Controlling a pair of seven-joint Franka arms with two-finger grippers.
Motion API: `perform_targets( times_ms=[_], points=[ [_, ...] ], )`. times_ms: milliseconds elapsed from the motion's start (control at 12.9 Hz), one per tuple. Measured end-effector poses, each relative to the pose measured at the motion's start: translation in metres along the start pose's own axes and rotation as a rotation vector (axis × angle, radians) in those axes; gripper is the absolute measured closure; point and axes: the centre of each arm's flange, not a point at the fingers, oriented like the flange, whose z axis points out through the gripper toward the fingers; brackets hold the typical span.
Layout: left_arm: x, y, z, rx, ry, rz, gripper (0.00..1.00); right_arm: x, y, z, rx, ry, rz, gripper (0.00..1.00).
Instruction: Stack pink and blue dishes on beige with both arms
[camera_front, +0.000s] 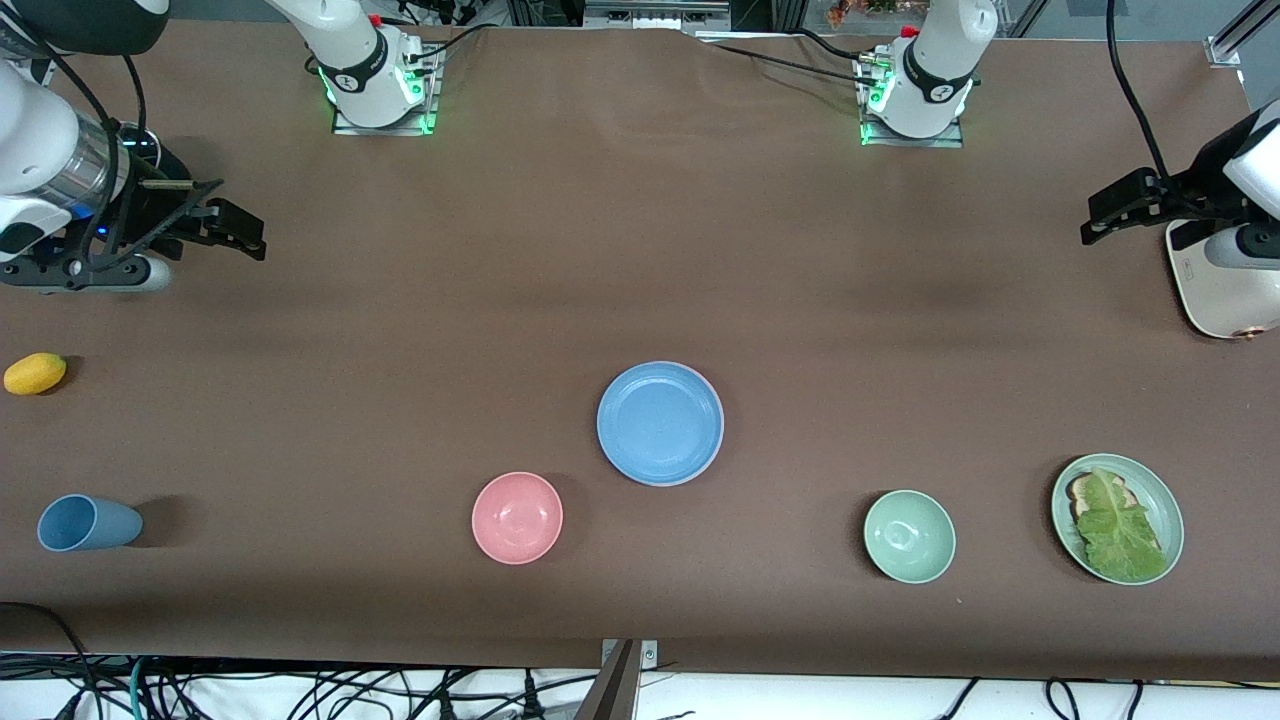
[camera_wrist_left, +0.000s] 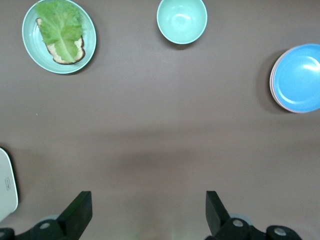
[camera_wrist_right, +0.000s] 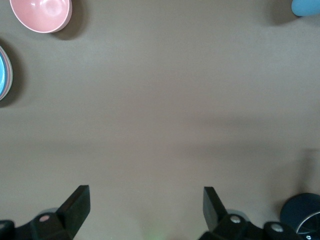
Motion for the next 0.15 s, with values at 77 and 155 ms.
perform_targets(
  times_ms=[77, 155],
  points=[
    [0.0003, 0.0006, 0.0012, 0.000, -0.001, 0.015, 0.00, 0.0000, 0.0001, -0.0001, -0.001, 0.000, 0.000, 0.00],
    [0.0005, 0.0002, 0.0021, 0.000, -0.002, 0.019, 0.00, 0.0000, 0.0002, -0.0001, -0.001, 0.000, 0.000, 0.00]
  ],
)
